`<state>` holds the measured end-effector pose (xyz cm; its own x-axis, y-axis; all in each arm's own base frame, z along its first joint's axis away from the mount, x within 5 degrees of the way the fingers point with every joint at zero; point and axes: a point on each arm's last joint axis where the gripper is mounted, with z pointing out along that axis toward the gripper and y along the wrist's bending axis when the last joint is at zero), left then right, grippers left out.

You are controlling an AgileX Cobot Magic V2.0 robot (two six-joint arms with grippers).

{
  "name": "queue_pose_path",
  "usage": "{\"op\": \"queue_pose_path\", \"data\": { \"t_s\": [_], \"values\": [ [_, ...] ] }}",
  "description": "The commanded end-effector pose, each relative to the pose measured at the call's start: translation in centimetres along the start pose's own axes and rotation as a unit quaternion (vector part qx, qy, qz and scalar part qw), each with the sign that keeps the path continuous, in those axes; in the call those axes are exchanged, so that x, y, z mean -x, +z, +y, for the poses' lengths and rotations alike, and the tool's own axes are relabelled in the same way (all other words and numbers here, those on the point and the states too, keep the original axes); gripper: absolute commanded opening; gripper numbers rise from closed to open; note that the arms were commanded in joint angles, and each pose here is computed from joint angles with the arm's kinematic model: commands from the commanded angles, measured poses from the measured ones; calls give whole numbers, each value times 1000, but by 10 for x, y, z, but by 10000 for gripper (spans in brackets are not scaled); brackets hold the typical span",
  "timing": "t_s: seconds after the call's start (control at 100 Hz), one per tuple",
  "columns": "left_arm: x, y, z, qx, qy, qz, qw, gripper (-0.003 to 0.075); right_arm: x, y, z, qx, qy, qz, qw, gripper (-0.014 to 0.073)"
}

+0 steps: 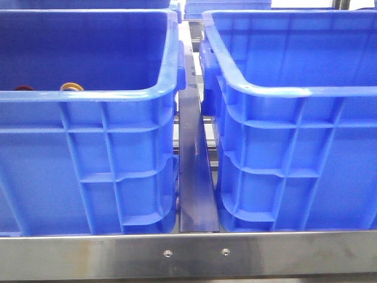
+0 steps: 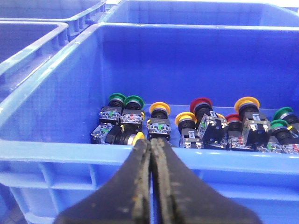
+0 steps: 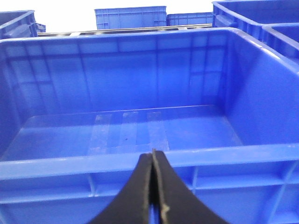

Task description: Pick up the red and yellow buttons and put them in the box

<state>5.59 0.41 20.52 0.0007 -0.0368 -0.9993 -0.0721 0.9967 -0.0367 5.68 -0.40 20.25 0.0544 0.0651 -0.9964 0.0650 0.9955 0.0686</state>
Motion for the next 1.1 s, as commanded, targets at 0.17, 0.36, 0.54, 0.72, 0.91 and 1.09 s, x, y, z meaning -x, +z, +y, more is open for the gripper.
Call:
{"op": "queue_pose_path", "data": {
  "t_s": [0.17,0.36,0.54,0.72,0.91,1.09],
  "values": [
    [3,-2,0,-4,14,-47,999,-20,7,-2,1,5,-5,-49,999,-102],
    [3,-2,0,-4,14,-48,999,-20,7,-2,1,5,-5,-49,999,-102],
    [16,-4,-1,-4,13,-66,998,-20,7,-2,1,5,-5,-49,999,-102],
    [45,-7,-2,-4,2,-60,998,-20,7,-2,1,5,-5,-49,999,-102],
    [78,1,-3,0,2,12,1000,-20,7,-2,1,5,-5,-49,999,-102],
    [104,22,-6,-13,9,90,996,-20,7,-2,1,5,-5,-49,999,-102]
  ]
}}
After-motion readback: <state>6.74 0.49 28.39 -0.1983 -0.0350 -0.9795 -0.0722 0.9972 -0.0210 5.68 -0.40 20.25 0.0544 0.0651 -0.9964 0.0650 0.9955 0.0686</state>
